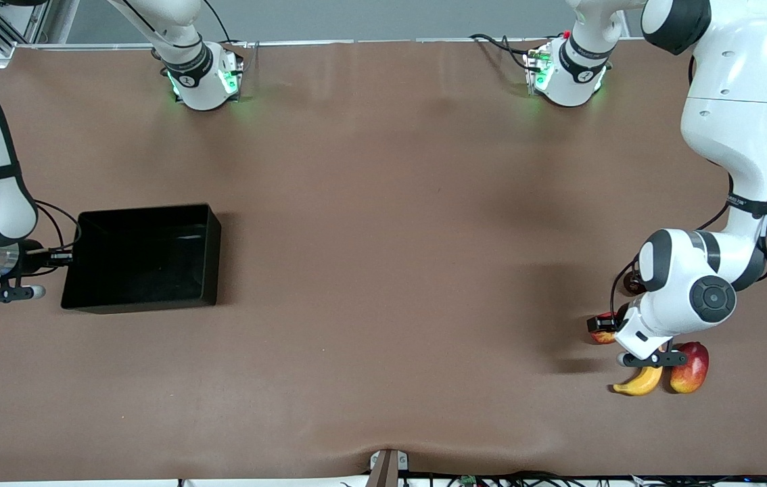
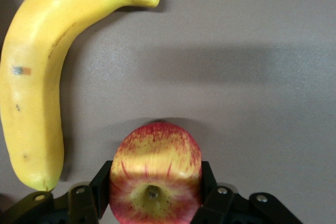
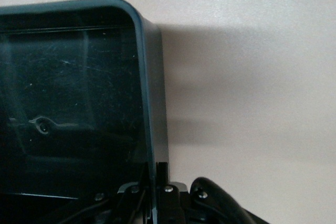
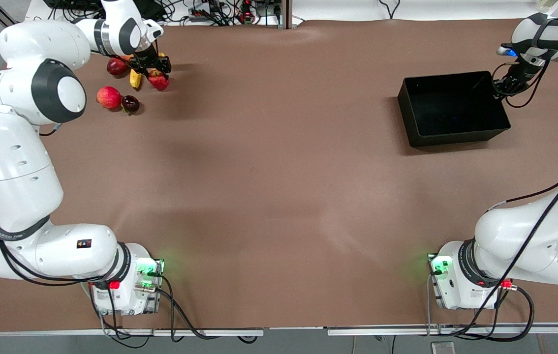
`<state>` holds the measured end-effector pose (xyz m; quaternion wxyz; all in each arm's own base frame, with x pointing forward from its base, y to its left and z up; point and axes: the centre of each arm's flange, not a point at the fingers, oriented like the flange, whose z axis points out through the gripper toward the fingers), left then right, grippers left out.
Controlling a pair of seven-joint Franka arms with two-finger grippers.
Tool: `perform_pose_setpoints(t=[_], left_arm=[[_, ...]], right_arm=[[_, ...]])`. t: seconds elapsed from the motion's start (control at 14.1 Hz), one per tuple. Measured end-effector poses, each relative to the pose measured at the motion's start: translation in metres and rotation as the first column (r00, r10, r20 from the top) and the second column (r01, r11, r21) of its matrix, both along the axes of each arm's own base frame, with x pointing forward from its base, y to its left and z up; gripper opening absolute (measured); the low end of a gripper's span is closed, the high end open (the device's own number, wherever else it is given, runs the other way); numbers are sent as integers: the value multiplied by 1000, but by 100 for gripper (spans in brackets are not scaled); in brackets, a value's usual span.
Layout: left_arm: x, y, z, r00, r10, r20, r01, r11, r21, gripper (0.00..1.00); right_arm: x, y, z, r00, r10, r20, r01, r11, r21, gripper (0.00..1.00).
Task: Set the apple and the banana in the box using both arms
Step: 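Slide the black box toward the table middle with the right gripper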
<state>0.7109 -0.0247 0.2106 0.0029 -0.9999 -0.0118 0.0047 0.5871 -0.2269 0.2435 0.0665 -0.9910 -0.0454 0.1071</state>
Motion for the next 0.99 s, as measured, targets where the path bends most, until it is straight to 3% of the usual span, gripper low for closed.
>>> perform_pose_setpoints(t=[0.21, 0.42, 0.64, 0.99], left_arm=[[2, -8, 4, 1000, -11, 13, 11, 1000, -3, 68], [8, -17, 31, 998, -24, 56, 24, 1000, -5, 68], [9, -31, 78, 995, -45, 90, 45, 999, 2, 68], [0, -42, 138, 994, -62, 90, 60, 998, 19, 68]], right_arm=[[10, 12, 20, 999, 24, -41, -23, 999, 38, 6], [35, 49, 71, 998, 21, -66, -14, 993, 114, 6], [51, 104, 99, 995, -33, -90, 45, 991, 128, 6], [65, 226, 103, 986, -94, -135, 112, 984, 138, 6]])
